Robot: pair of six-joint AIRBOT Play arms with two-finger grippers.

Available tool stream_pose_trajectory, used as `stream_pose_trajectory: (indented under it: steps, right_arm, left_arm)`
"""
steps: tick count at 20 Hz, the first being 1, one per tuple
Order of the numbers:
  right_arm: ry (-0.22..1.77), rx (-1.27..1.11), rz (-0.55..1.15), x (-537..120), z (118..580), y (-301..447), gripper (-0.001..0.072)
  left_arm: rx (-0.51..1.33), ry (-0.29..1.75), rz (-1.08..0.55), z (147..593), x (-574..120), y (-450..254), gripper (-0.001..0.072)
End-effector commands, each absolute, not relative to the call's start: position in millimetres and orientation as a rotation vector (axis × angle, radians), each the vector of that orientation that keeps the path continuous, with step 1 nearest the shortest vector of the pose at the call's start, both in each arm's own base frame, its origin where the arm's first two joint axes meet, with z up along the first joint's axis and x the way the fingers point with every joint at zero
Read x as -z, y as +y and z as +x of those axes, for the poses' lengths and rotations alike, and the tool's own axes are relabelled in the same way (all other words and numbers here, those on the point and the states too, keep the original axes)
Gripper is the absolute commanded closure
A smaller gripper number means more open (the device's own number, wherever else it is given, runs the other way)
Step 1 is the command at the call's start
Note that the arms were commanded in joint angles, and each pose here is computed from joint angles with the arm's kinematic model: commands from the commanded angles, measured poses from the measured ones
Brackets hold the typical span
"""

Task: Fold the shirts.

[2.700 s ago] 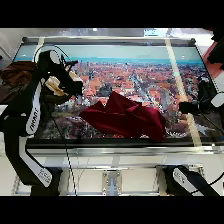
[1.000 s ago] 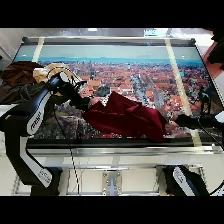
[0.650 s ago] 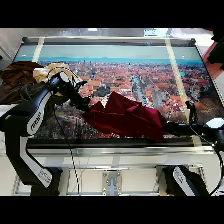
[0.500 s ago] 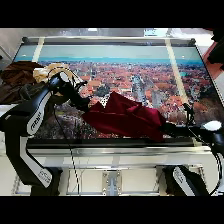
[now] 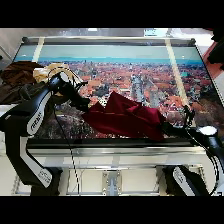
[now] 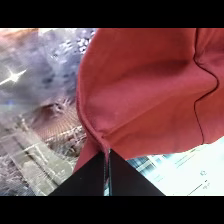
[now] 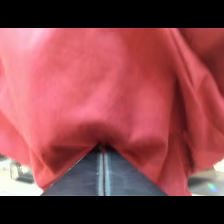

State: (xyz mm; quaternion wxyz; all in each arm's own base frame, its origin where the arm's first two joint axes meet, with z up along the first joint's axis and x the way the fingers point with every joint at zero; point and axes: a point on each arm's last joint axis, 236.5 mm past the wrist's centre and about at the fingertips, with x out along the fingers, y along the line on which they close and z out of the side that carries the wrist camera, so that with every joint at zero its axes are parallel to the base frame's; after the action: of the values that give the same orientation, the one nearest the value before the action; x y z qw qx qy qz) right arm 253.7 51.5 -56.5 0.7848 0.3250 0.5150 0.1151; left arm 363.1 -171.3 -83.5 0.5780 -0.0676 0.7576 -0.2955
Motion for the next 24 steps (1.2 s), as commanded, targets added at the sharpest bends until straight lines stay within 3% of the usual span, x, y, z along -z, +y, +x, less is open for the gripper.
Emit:
stream_pose_trajectory:
  steps: [1, 5, 9, 11, 12, 13, 14, 18, 20, 21, 24]
  right_arm:
    - [1.006, -0.235, 0.707, 51.0, 272.7, 46.6, 0.0688]
    - [0.799, -0.301, 0.750, -6.8, 315.5, 46.2, 0.0690]
    - [0.677, -0.372, 0.566, -89.8, 346.5, 34.0, 0.0690]
    - [0.743, -0.394, 0.501, -98.8, 337.5, 35.1, 0.0687]
    - [0.824, -0.394, 0.480, -86.5, 324.7, 35.6, 0.0643]
    - [0.941, -0.368, 0.458, -64.8, 306.0, 31.7, 0.0496]
    - [1.061, -0.328, 0.444, -41.4, 285.1, 25.4, 0.0396]
    - [1.360, -0.319, 0.503, 34.2, 212.2, 38.5, 0.0387]
    - [1.341, -0.265, 0.516, 63.4, 210.0, 36.2, 0.0367]
    - [1.298, -0.209, 0.519, 75.1, 217.7, 28.9, 0.0309]
    - [1.128, -0.086, 0.546, 76.4, 254.4, 8.0, 0.0273]
  left_arm:
    - [0.689, 1.753, -0.158, 367.4, 84.3, -172.4, 0.0697]
    - [0.732, 1.594, -0.167, 405.2, 41.1, -188.2, 0.0698]
    - [0.756, 1.240, -0.068, 461.1, -81.0, -195.1, 0.0698]
    - [0.753, 1.088, -0.031, 470.6, -136.8, -195.4, 0.0698]
    - [0.749, 1.045, -0.028, 470.9, -151.4, -195.7, 0.0698]
    - [0.750, 1.033, -0.024, 468.1, -158.2, -195.4, 0.0698]
    - [0.755, 1.048, -0.021, 463.8, -157.3, -194.9, 0.0698]
    - [0.750, 1.141, -0.027, 453.2, -130.5, -191.3, 0.0698]
    - [0.728, 1.159, -0.012, 453.6, -123.3, -185.8, 0.0698]
    - [0.721, 1.161, -0.009, 453.9, -122.4, -184.3, 0.0698]
    - [0.712, 1.163, -0.008, 454.7, -121.7, -182.8, 0.0698]
